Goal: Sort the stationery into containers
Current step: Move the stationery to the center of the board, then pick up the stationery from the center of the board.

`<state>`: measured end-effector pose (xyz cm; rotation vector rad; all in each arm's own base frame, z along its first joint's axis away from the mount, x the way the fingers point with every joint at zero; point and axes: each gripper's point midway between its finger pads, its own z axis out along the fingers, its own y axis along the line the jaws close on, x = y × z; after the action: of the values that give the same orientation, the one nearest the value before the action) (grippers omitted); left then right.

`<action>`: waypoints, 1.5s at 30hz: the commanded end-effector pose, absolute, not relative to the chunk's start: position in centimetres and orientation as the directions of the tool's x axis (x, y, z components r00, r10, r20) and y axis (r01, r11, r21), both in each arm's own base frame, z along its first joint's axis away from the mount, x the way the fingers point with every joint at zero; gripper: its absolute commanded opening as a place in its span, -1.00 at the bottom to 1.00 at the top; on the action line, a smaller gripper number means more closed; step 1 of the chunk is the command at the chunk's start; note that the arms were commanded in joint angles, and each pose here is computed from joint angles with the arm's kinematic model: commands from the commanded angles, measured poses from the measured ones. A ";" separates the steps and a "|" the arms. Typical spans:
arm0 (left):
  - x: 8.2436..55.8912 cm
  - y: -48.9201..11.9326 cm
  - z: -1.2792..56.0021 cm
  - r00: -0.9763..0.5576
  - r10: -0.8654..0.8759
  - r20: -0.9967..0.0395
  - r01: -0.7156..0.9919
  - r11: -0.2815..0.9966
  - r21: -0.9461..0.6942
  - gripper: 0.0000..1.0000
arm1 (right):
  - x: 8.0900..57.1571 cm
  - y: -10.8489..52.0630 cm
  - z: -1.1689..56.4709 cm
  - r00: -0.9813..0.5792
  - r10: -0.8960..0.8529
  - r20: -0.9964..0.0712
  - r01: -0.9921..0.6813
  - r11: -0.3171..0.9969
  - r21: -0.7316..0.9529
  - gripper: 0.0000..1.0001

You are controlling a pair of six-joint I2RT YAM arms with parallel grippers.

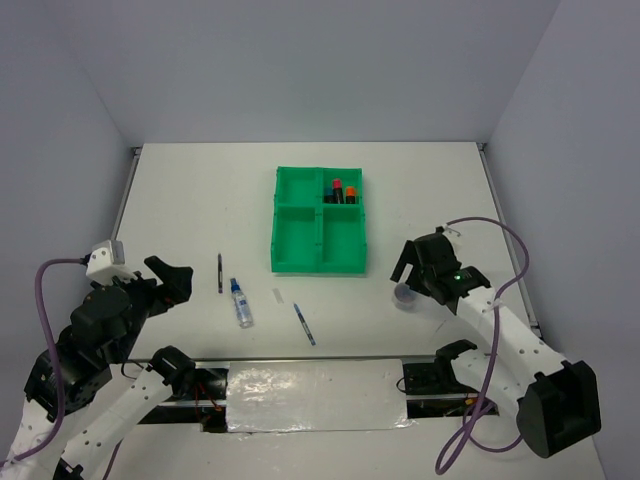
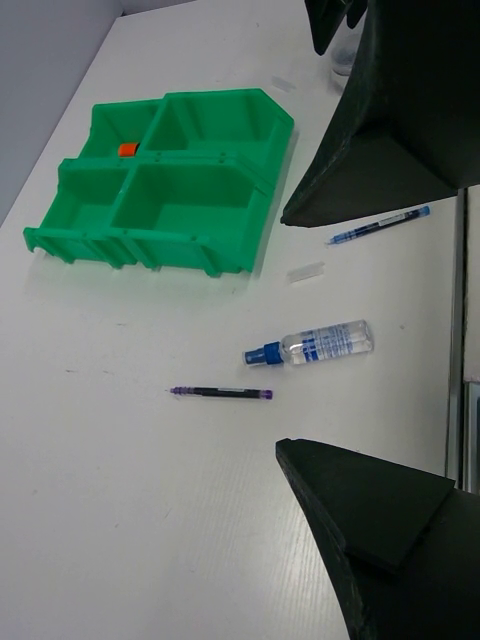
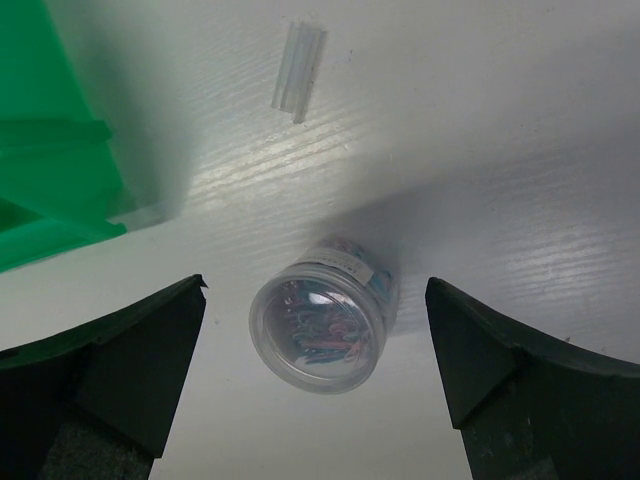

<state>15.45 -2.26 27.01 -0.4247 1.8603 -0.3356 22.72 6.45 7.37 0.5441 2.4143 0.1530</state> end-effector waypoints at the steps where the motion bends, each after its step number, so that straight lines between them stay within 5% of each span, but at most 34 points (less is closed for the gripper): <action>1: 15.7 -2.5 27.9 -0.266 -0.446 -0.854 -0.091 0.894 -0.439 0.99 | 22.6 6.4 7.2 -0.714 0.398 -0.577 0.335 0.917 0.218 0.97; 11: 15.6 -2.5 28.0 -0.260 -0.450 -0.855 -0.085 0.892 -0.444 0.99 | 21.7 7.9 4.7 -0.783 0.317 -0.535 0.324 0.942 0.085 0.95; 14: 15.5 -2.5 28.1 -0.257 -0.452 -0.854 -0.082 0.891 -0.447 0.99 | 21.9 7.9 5.3 -0.770 0.316 -0.554 0.331 0.941 0.077 0.73; 22: 15.4 -2.4 28.2 -0.249 -0.457 -0.854 -0.076 0.888 -0.454 0.99 | 23.1 12.0 9.6 -0.743 0.267 -0.614 0.152 0.960 0.234 -0.98; 29: 15.0 -2.1 28.5 -0.224 -0.476 -0.850 -0.071 0.878 -0.473 0.99 | 27.0 19.4 21.6 -0.650 0.237 -0.722 -0.182 0.874 0.451 -1.00; 39: 15.1 -2.0 28.3 -0.231 -0.473 -0.850 -0.086 0.880 -0.467 0.99 | 41.6 29.6 28.5 -0.518 0.077 -0.852 -0.403 0.857 0.323 -1.00; 45: 15.3 -2.2 28.3 -0.237 -0.464 -0.854 -0.076 0.885 -0.460 0.99 | 50.3 32.2 26.9 -0.458 0.024 -0.889 -0.334 0.922 0.197 -0.97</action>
<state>14.79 -2.04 27.71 -0.4275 1.8062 -0.3843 47.07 31.30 23.08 -0.2046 2.1384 0.4862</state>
